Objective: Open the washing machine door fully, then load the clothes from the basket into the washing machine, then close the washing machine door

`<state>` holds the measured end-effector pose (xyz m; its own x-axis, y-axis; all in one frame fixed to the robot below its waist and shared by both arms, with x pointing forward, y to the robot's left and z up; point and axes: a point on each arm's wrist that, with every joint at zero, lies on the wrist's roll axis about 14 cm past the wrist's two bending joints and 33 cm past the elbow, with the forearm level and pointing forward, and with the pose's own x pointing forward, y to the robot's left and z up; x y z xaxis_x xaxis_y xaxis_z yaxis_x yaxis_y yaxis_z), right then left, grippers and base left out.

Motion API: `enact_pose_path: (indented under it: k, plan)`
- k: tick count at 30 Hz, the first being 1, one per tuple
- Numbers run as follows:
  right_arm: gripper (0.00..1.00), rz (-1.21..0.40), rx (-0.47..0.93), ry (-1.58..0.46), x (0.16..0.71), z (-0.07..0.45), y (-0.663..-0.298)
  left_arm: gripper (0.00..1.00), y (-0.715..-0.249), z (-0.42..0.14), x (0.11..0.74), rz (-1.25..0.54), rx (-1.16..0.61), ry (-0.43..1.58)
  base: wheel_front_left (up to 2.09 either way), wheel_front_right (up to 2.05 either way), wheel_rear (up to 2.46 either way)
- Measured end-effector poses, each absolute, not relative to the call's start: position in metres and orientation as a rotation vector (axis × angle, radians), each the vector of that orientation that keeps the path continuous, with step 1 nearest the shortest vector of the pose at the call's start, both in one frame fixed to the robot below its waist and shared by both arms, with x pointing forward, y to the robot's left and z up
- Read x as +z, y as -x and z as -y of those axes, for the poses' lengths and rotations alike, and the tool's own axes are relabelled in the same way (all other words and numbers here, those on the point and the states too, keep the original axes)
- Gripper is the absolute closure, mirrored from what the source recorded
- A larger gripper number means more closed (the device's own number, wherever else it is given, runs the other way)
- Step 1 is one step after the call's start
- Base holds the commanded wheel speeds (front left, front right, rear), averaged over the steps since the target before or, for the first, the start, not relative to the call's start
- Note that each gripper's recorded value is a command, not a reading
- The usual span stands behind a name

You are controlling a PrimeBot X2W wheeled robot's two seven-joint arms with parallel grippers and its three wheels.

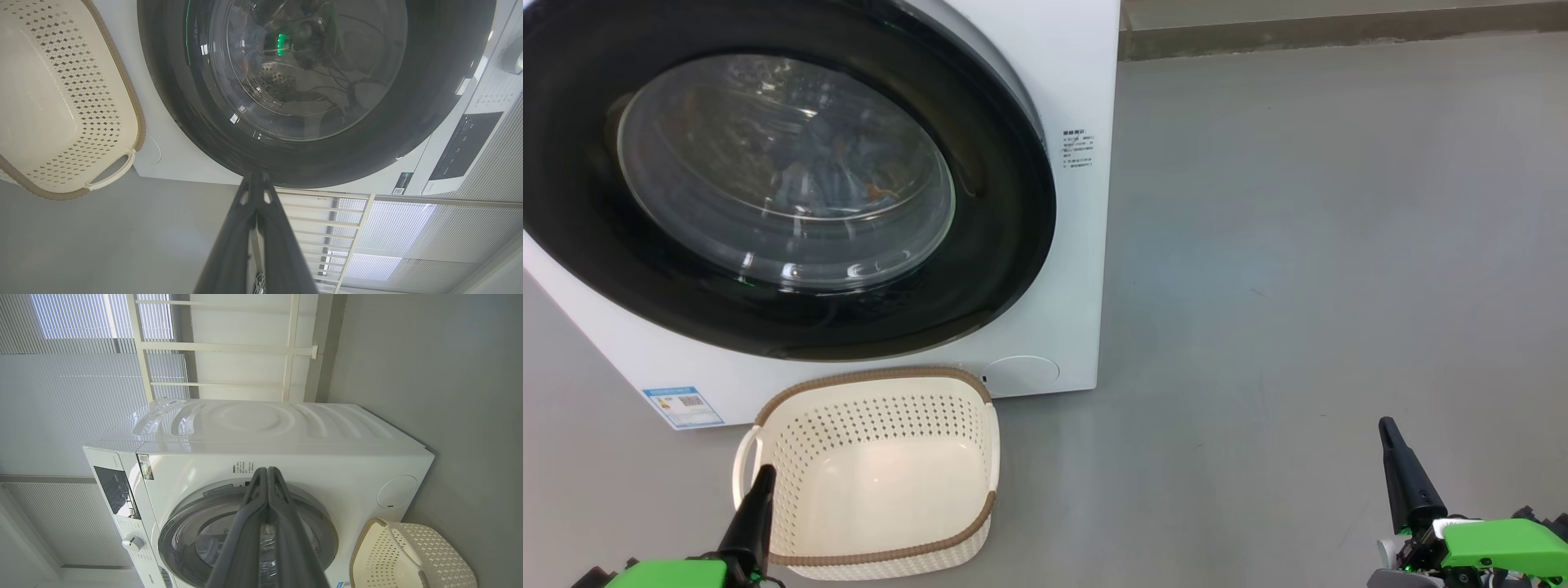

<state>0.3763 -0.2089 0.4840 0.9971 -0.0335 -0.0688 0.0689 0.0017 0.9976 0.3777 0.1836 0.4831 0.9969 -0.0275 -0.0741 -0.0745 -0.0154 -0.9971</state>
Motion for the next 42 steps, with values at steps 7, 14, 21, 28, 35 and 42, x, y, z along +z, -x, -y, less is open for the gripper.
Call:
enact_pose_path:
  k: [7,14,21,28,35,42]
  plan:
    - [1.00,-0.028,-0.080,-1.567,0.4840,0.2089,-0.3763,1.00,-0.3777,-0.1836,0.4831,-0.080,0.037,1.586,0.00,0.00,0.00]
    - [1.00,-0.028,-0.080,-1.567,0.4839,0.2089,-0.3763,1.00,-0.3777,-0.1836,0.4831,-0.080,0.037,1.587,0.00,0.00,0.00]
    - [1.00,-0.028,-0.080,-1.567,0.4839,0.2089,-0.3763,1.00,-0.3777,-0.1836,0.4831,-0.080,0.037,1.587,0.00,0.00,0.00]
    - [1.00,-0.028,-0.080,-1.567,0.4839,0.2089,-0.3763,1.00,-0.3777,-0.1836,0.4831,-0.080,0.037,1.587,0.00,0.00,0.00]
    - [1.00,-0.028,-0.080,-1.567,0.4839,0.2089,-0.3763,1.00,-0.3777,-0.1836,0.4831,-0.080,0.037,1.587,0.00,0.00,0.00]
    - [1.00,-0.028,-0.080,-1.567,0.4840,0.2089,-0.3763,1.00,-0.3777,-0.1836,0.4831,-0.080,0.037,1.587,0.00,0.00,0.00]
